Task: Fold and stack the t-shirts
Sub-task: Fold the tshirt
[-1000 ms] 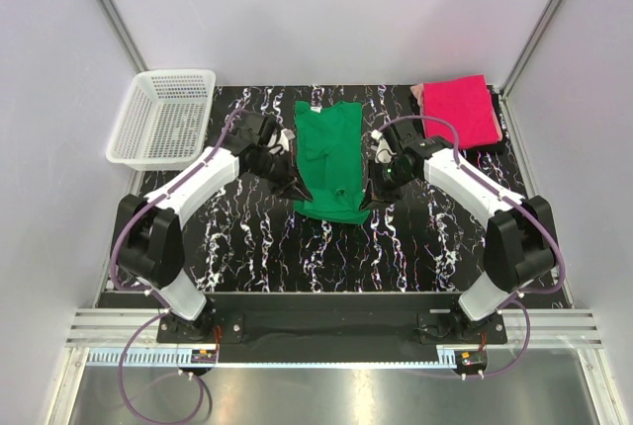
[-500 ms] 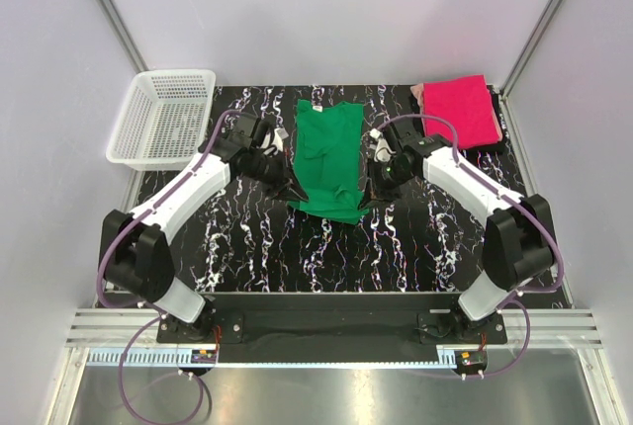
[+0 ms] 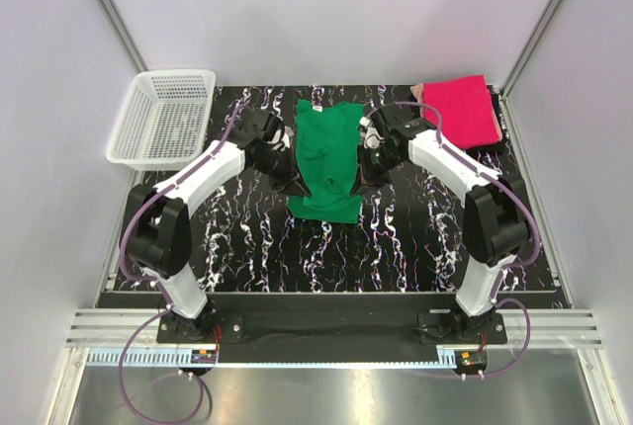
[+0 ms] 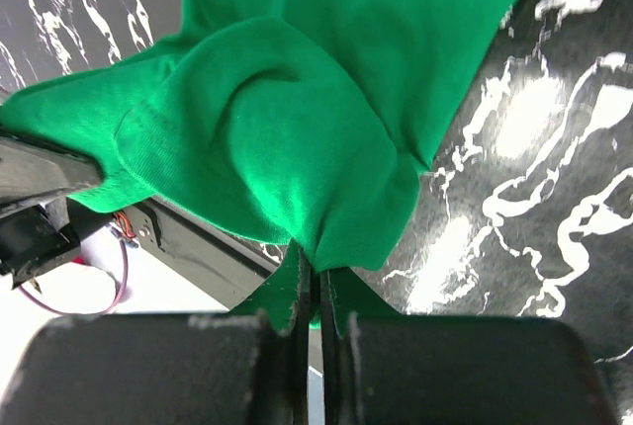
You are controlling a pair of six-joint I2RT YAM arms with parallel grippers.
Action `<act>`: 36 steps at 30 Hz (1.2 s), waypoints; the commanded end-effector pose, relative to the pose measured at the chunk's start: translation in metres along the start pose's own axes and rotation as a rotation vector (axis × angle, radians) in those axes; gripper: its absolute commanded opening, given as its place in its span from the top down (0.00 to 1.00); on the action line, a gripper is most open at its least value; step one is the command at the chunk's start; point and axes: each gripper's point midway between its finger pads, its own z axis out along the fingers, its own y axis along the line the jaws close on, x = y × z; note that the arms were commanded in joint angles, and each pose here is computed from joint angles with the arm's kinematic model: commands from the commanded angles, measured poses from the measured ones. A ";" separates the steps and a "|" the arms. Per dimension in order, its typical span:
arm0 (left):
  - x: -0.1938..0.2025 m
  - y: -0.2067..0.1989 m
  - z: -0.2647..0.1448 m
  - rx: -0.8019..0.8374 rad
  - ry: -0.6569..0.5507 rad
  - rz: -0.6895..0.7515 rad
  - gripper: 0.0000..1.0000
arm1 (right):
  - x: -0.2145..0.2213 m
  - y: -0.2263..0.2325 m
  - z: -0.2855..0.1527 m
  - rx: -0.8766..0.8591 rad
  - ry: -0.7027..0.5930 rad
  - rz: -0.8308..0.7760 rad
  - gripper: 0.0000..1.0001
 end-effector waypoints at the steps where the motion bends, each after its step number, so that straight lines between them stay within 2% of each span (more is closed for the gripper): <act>1: -0.025 -0.015 -0.008 0.020 -0.076 0.044 1.00 | -0.021 0.005 -0.011 -0.007 -0.042 -0.037 1.00; 13: -0.054 -0.005 0.000 -0.035 -0.116 0.006 1.00 | -0.033 -0.008 0.002 0.005 -0.019 -0.001 1.00; 36: -0.089 0.018 0.022 -0.077 -0.100 -0.017 1.00 | -0.065 -0.021 0.021 0.012 -0.024 0.038 1.00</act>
